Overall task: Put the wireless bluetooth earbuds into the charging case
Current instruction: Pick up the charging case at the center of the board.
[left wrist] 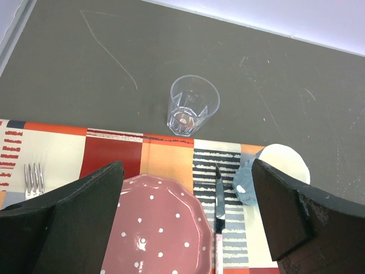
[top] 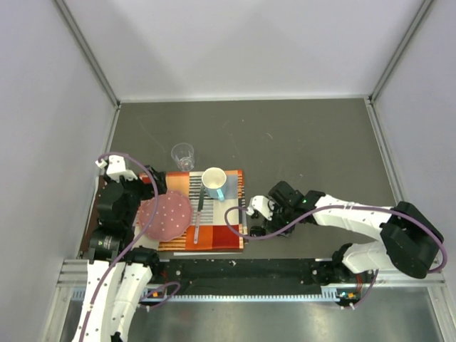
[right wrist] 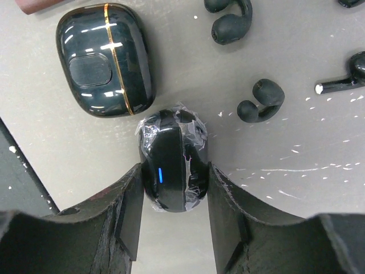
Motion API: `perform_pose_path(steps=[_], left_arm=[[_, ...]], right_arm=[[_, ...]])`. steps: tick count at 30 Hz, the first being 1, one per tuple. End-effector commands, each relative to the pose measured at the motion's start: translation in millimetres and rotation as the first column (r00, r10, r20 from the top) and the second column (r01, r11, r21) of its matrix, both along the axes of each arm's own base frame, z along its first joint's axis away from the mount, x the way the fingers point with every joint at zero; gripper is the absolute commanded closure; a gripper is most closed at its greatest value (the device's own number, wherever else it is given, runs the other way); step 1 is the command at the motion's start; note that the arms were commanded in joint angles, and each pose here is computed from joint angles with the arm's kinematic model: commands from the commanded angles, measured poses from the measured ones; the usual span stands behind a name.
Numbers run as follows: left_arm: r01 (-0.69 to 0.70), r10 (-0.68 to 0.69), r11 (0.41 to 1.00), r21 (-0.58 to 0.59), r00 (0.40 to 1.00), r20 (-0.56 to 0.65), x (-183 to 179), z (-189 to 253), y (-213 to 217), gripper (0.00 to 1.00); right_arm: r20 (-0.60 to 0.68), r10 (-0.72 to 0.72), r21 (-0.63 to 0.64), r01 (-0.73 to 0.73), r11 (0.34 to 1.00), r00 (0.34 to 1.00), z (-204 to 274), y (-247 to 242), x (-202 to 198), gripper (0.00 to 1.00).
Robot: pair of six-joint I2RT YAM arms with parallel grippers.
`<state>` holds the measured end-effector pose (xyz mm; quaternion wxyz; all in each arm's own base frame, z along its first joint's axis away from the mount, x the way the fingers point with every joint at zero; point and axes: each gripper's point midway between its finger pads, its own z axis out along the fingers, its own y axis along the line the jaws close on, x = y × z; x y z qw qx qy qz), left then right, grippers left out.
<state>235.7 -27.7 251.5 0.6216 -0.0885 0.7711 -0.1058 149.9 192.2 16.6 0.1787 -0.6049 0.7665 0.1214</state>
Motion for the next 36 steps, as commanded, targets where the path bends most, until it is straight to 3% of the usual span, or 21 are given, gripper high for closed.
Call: perform_pose_path(steps=[1,4,12,22,24,25,29,36], left_arm=[[-0.022,0.022,1.000,-0.014,0.999,0.037,4,8,3,0.01],[-0.027,0.027,1.000,-0.015,0.999,0.043,2,10,4,0.01],[-0.116,0.120,0.991,-0.073,0.991,0.059,-4,18,16,0.01],[0.161,-0.138,0.981,-0.103,0.969,0.205,-19,44,-29,0.01],[0.255,-0.221,0.959,-0.120,0.944,0.244,-22,54,-46,0.01],[0.367,-0.329,0.922,-0.123,0.910,0.251,-29,57,-65,0.01],[0.547,-0.508,0.812,-0.204,0.834,0.216,-32,60,-100,0.02],[0.668,-0.631,0.702,-0.248,0.744,0.219,-34,65,-136,0.02]], right_arm=[[0.001,0.014,0.067,-0.014,0.998,1.000,15,11,-4,0.78],[0.029,0.003,0.084,-0.006,0.996,1.000,24,11,-2,0.87],[0.148,-0.053,0.190,0.024,0.982,0.988,63,10,7,0.97],[0.287,-0.170,0.418,0.036,0.908,0.943,129,10,11,1.00],[0.317,-0.178,0.459,0.014,0.888,0.932,138,11,11,1.00],[0.325,-0.175,0.470,0.002,0.883,0.929,141,12,10,1.00],[0.363,-0.152,0.503,-0.056,0.862,0.919,154,24,7,1.00],[0.418,-0.182,0.561,-0.096,0.822,0.890,170,52,18,1.00]])
